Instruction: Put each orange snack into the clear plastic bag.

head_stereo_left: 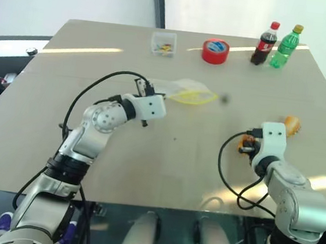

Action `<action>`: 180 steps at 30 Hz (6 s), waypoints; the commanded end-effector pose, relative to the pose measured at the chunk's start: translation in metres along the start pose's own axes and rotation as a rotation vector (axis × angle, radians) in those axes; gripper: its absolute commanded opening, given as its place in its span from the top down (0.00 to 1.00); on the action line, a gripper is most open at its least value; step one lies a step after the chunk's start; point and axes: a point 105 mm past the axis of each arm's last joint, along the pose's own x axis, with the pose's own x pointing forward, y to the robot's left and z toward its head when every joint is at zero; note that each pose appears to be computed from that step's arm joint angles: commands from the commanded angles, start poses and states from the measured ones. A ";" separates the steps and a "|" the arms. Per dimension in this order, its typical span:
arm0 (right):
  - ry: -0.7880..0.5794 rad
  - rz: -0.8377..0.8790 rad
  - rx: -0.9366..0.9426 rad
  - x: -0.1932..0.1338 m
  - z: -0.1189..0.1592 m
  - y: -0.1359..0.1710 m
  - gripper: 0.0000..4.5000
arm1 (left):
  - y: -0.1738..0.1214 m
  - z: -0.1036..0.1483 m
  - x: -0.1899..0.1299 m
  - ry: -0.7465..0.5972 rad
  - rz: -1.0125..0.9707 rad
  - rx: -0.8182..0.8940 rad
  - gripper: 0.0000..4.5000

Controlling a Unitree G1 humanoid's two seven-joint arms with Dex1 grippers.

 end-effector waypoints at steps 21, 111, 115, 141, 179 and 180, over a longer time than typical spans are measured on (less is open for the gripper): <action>-0.181 0.715 0.276 0.022 0.082 0.065 0.92 | -0.016 0.069 -0.030 -0.453 -0.109 0.062 1.00; -0.202 0.460 0.210 0.032 0.084 0.046 0.01 | 0.027 0.050 0.005 -0.385 0.103 -0.058 1.00; -0.247 0.659 0.055 -0.003 0.089 0.063 0.01 | 0.020 0.040 0.010 -0.304 0.105 -0.081 1.00; -0.184 0.434 -0.748 0.028 0.070 0.061 0.01 | 0.023 0.087 0.021 -0.366 0.154 0.056 1.00; -0.136 -0.502 -0.036 0.035 0.011 -0.150 0.71 | 0.025 0.050 0.006 -0.248 0.214 -0.020 1.00; -0.163 -0.450 -0.068 0.031 0.019 -0.143 0.71 | 0.027 0.051 0.006 -0.248 0.224 -0.017 1.00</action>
